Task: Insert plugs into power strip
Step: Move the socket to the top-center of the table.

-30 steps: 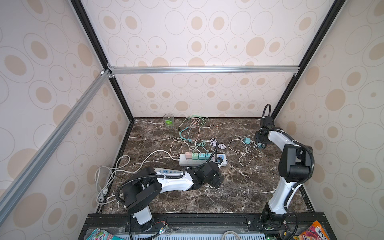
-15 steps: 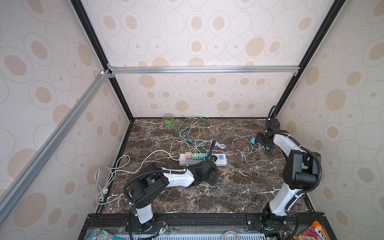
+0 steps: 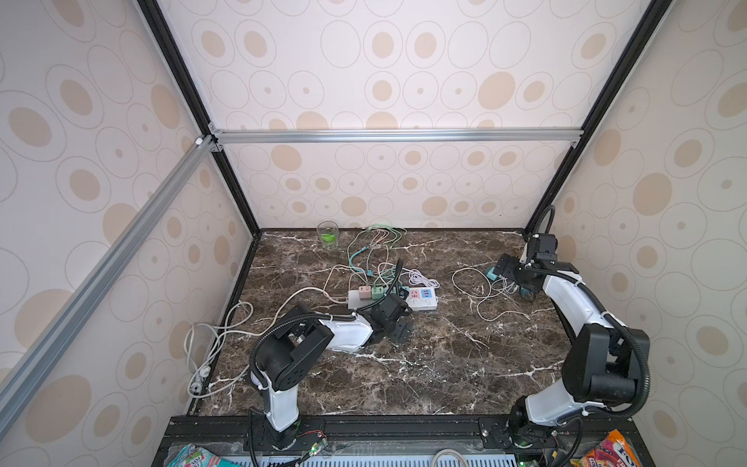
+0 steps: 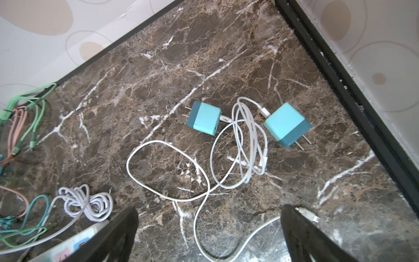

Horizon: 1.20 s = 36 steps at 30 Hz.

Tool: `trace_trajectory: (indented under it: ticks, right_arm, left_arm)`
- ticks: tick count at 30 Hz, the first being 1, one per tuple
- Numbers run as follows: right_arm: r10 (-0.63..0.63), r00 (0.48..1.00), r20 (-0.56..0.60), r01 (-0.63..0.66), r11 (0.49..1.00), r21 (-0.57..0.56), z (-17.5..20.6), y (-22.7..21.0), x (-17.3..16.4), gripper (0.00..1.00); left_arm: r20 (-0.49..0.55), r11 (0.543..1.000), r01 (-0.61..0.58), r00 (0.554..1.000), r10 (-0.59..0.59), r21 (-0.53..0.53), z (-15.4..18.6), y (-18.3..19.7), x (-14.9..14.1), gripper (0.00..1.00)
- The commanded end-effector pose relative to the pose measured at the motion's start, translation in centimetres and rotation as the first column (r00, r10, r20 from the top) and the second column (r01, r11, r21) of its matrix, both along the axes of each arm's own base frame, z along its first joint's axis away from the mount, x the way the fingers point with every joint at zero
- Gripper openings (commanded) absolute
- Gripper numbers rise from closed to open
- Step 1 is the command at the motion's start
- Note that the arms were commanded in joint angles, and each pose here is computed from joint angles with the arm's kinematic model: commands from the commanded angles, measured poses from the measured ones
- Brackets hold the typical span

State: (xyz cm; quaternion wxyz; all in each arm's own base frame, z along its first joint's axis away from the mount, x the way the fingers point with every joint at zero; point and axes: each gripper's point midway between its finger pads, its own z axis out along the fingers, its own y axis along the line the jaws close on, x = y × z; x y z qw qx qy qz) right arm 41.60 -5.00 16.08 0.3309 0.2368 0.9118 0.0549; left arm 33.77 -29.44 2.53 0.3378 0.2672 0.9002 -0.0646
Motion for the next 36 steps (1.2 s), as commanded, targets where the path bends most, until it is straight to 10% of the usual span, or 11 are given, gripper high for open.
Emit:
trace_trajectory:
  ticks: [1, 10, 21, 31, 36]
  right_arm:
    - [-0.015, 0.999, 0.048, 0.013, 0.999, 0.050, 1.5, 0.8, -0.2, 1.00]
    - [0.008, 0.978, 0.209, -0.017, 0.999, 0.041, 4.5, 1.5, -0.5, 1.00]
    - [-0.323, 0.946, 0.024, 0.321, 0.925, -0.201, 3.5, -4.3, -3.6, 1.00]
    - [-0.188, 0.982, 0.012, 0.183, 0.941, -0.284, 4.3, -3.9, -3.3, 1.00]
    - [0.181, 0.968, 0.174, -0.165, 0.981, -0.103, 5.5, 3.3, -1.3, 1.00]
  left_arm:
    - [0.056, 0.998, -0.003, 0.998, -0.001, 0.064, 0.6, 1.0, 2.7, 0.98]
    - [0.065, 0.996, -0.076, 0.995, 0.072, 0.052, 0.9, 3.4, 7.4, 0.98]
    - [0.107, 0.990, -0.116, 0.989, 0.106, 0.083, 1.5, 4.1, 11.0, 0.98]
    - [0.065, 0.979, -0.192, 0.978, 0.196, -0.070, 5.1, 5.0, 8.2, 0.98]
    - [0.002, 0.931, -0.277, 0.959, 0.285, -0.236, 6.9, 4.9, 5.9, 0.98]
